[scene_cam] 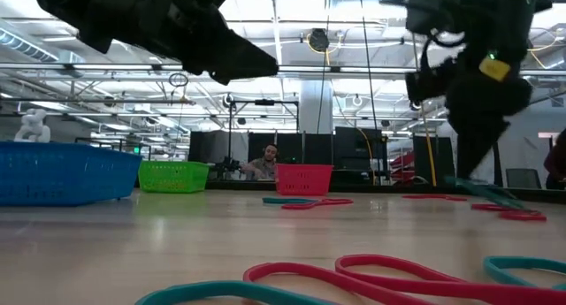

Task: Sort rubber bands into baskets
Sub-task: Put the blue rubber band into the blue bin

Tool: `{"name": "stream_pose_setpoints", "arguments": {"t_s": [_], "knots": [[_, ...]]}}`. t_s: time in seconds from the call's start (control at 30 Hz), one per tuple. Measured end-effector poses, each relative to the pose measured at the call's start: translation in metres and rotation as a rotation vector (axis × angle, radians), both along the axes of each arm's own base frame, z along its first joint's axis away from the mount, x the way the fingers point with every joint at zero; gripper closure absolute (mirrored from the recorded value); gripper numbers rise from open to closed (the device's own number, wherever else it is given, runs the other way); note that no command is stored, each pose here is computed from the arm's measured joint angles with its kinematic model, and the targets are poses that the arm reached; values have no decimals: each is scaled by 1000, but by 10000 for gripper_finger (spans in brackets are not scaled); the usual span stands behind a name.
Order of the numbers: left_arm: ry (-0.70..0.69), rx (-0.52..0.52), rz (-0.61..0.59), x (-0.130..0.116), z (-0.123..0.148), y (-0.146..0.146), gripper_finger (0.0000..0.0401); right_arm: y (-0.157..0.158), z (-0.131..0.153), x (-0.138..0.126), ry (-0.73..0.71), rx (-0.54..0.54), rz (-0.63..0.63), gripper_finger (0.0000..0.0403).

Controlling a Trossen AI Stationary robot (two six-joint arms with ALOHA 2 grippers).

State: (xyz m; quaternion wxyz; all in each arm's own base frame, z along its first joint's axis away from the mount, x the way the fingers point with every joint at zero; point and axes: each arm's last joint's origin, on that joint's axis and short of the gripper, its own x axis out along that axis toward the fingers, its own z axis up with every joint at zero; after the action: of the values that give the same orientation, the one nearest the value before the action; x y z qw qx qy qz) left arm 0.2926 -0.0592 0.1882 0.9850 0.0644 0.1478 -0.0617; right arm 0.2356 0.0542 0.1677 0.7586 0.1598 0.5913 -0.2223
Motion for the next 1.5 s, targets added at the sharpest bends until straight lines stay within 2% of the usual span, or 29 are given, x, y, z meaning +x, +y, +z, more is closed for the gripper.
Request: {"name": "stream_pose_setpoints", "arguments": {"t_s": [0.4,0.57,0.73,1.0,1.17,1.3,1.5], "knots": [[-167,-75,-130,30,-38,0,294,12,46,31,-194,-27,136,403],[-199,-159,-97,43,-52,6,294,23,57,43,-331,-17,229,403],[-219,-247,-118,58,-62,7,294,32,64,51,-445,-5,296,403],[-206,-297,-177,70,-67,3,294,35,67,54,-496,27,340,402],[-193,-318,-168,70,-68,5,292,35,68,55,-504,29,341,402],[-198,-296,-168,70,-69,5,263,36,69,56,-518,33,342,402],[-213,-266,-158,72,-67,4,181,36,69,56,-526,35,342,402]]}}
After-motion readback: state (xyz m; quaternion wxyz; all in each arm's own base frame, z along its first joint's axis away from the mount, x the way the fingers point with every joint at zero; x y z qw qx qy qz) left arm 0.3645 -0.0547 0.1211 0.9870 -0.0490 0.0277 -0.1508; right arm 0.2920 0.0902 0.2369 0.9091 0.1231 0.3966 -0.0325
